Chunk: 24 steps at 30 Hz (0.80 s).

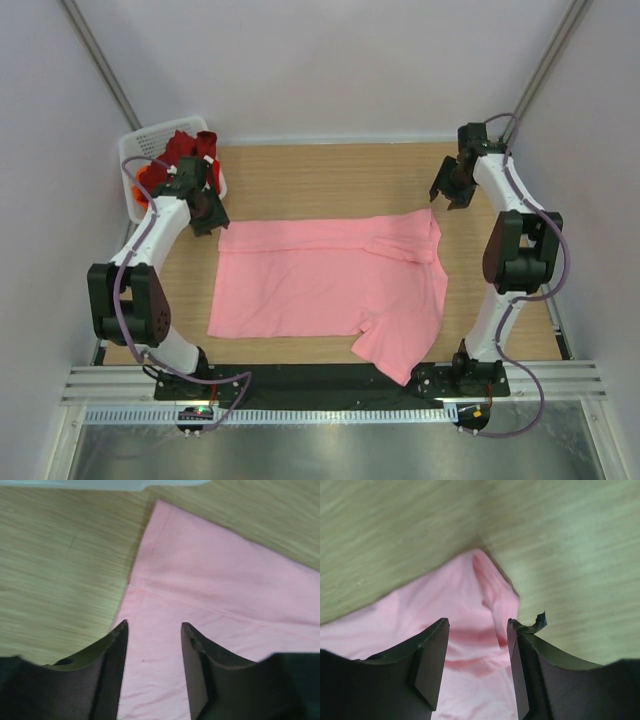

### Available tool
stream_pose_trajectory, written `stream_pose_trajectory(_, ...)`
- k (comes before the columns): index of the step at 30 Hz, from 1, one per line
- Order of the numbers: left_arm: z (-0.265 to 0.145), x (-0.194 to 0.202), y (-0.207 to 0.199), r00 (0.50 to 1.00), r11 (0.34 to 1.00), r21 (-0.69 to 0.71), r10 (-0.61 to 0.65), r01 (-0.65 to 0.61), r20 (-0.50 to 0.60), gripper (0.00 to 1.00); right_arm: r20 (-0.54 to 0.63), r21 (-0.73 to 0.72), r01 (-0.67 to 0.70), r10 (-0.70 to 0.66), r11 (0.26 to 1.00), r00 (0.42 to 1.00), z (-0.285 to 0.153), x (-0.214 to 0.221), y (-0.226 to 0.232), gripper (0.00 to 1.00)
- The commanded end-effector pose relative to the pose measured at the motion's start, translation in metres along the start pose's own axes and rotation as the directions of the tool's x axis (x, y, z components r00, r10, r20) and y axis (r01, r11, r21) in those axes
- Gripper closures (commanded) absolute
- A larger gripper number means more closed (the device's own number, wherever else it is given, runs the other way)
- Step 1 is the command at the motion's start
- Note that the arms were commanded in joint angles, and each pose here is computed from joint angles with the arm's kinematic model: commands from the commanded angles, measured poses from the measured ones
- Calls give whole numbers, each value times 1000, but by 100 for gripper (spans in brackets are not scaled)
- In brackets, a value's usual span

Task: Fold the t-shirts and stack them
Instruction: Fold the tshirt

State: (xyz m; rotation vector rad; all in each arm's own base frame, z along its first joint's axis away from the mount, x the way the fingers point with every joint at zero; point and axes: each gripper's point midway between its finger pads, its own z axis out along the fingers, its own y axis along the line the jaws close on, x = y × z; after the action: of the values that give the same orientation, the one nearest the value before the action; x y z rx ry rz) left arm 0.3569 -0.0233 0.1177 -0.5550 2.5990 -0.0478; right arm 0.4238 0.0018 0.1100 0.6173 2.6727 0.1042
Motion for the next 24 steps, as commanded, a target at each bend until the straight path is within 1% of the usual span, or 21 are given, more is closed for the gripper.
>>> stream_pose_trajectory(1,5,-19,-38,999,988,155,-25,18,44,58,19,-53,11,-10,999,1000,20,-22,16,44)
stream_pose_trajectory(2,7,-23,-42,999,987,161,-24,15,49,60,29,-59,13,-11,998,1000,22,-29,20,45)
stream_pose_trajectory(3,19,-21,-46,1000,988,155,-9,4,30,64,24,-70,18,-16,997,1000,25,-31,23,46)
stream_pose_trajectory(5,26,-23,-51,1000,988,156,9,-13,30,67,16,-91,15,-14,996,1000,35,-34,29,48)
stream_pose_trajectory(8,40,-20,-54,1000,988,154,15,-17,14,68,-5,-99,3,-4,995,1000,44,-33,32,52)
stream_pose_trajectory(9,44,-20,-56,1000,988,156,19,-21,16,68,-14,-100,1,-2,995,1000,45,-31,32,52)
stream_pose_trajectory(13,67,-7,-54,999,992,127,28,-23,-43,68,-48,-83,-13,9,996,999,55,-19,26,53)
stream_pose_trajectory(16,76,-1,-52,998,993,116,31,-24,-61,68,-50,-79,-16,12,997,999,59,-14,24,53)
stream_pose_trajectory(19,87,5,-47,996,995,92,33,-26,-85,68,-54,-68,-22,19,997,998,69,-10,21,58)
stream_pose_trajectory(20,91,8,-46,995,996,82,36,-28,-98,69,-47,-61,-20,17,998,999,71,-13,20,65)
stream_pose_trajectory(21,94,11,-45,993,997,77,37,-28,-109,68,-45,-53,-23,21,998,999,77,-14,19,69)
stream_pose_trajectory(22,97,9,-41,994,998,50,38,-33,-106,68,-30,-46,-22,21,999,999,78,-19,18,77)
stream_pose_trajectory(24,105,17,-36,990,999,27,40,-36,-133,68,2,-46,-18,18,999,1000,80,-29,20,87)
